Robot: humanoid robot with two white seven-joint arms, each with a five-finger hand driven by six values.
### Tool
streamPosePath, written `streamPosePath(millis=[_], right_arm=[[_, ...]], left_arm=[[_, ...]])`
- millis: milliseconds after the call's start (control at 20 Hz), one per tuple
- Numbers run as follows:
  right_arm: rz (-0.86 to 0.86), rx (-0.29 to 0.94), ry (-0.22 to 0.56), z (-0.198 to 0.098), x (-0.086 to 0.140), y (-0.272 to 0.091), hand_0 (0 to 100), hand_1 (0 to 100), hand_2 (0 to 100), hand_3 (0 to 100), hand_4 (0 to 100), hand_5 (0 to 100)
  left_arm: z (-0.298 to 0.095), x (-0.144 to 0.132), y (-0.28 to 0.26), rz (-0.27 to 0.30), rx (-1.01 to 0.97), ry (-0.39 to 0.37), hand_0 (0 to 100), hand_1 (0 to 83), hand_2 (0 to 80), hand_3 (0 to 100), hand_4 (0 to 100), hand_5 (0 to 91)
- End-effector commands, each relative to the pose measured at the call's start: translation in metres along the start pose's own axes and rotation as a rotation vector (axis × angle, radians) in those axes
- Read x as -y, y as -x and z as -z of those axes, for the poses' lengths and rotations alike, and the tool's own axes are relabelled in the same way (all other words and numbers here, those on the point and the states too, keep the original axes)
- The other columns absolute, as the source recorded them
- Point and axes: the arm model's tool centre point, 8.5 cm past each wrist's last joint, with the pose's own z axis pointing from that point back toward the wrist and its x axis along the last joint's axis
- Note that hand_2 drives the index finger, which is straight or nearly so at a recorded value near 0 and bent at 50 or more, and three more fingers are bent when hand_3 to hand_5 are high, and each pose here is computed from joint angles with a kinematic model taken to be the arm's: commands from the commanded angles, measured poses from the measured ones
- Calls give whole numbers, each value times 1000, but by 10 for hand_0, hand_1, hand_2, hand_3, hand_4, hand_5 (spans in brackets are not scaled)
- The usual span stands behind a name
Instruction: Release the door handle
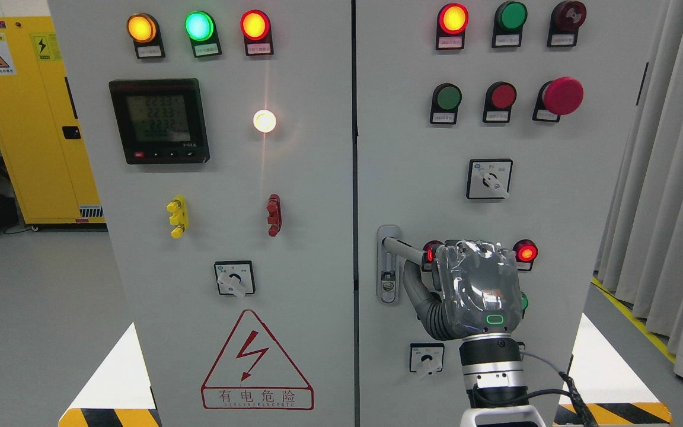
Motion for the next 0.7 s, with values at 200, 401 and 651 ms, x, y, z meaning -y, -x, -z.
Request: streamPosePath(millis=[200,401,651], right_arm=[[0,-5,8,1,4,2,578,448,959,1000,1000,1000],[-2,-5,8,1,4,3,576,448,960,1000,1000,1000],[-3,-6,8,2,4,3,569,446,959,1000,1000,1000]], left_arm=[[0,1,-4,-1,12,2,120,556,0,0,0,0],[0,1,-4,-1,12,2,120,556,0,0,0,0],[0,1,-4,-1,12,2,120,556,0,0,0,0]])
